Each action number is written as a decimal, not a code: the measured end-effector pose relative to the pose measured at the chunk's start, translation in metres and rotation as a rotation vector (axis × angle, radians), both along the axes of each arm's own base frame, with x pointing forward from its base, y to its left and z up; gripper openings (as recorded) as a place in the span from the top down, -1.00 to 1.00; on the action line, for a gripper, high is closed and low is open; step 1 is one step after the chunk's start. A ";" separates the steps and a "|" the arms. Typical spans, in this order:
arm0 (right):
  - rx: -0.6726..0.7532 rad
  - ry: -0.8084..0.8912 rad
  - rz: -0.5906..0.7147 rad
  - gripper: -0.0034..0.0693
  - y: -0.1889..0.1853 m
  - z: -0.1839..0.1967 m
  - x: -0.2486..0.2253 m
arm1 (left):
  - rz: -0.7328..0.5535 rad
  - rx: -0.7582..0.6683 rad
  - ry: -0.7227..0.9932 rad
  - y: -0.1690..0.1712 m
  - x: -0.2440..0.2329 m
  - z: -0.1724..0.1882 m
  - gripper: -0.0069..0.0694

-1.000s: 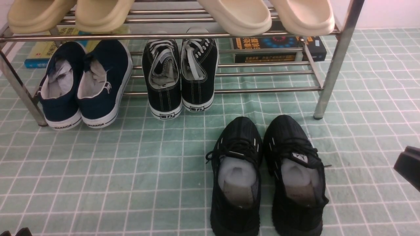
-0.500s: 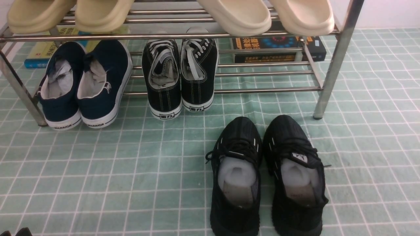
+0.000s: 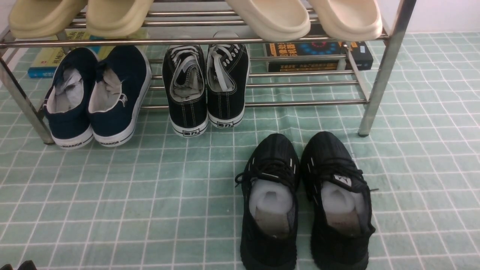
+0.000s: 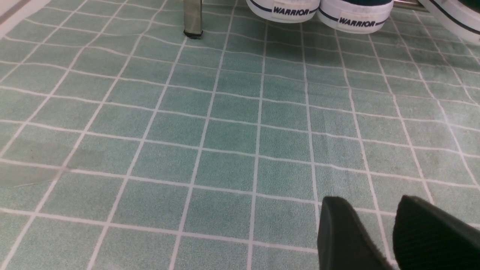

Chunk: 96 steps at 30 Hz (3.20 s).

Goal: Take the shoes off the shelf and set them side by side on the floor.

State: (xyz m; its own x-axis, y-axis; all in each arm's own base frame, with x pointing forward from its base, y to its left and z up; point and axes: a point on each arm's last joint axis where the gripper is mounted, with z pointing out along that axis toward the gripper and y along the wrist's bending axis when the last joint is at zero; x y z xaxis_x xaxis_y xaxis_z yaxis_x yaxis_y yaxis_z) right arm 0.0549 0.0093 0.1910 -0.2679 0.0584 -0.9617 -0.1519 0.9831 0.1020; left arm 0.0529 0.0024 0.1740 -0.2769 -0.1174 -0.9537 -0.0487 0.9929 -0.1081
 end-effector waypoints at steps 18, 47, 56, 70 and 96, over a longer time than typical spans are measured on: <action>-0.004 0.059 -0.191 0.48 -0.011 -0.017 -0.003 | 0.000 0.000 0.000 0.000 0.000 0.000 0.19; -0.002 0.057 -0.191 0.40 -0.011 -0.017 -0.003 | 0.000 0.000 0.000 0.000 0.000 0.000 0.19; -0.002 0.057 -0.191 0.39 -0.011 -0.017 -0.003 | 0.000 0.000 0.000 0.000 0.000 0.000 0.19; -0.002 0.057 -0.191 0.36 -0.011 -0.017 -0.003 | 0.000 0.000 0.000 0.000 0.000 0.000 0.19; -0.002 0.057 -0.191 0.34 -0.011 -0.017 -0.003 | 0.000 0.000 0.000 0.000 0.000 0.000 0.19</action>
State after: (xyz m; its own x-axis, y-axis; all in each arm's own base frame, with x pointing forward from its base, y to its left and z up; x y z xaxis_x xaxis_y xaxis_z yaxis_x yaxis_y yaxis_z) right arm 0.0517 -0.0013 0.1744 -0.3059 0.1117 -0.9455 0.0434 0.9937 0.1034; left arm 0.0529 0.0024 0.1740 -0.2769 -0.1174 -0.9537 -0.0487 0.9929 -0.1081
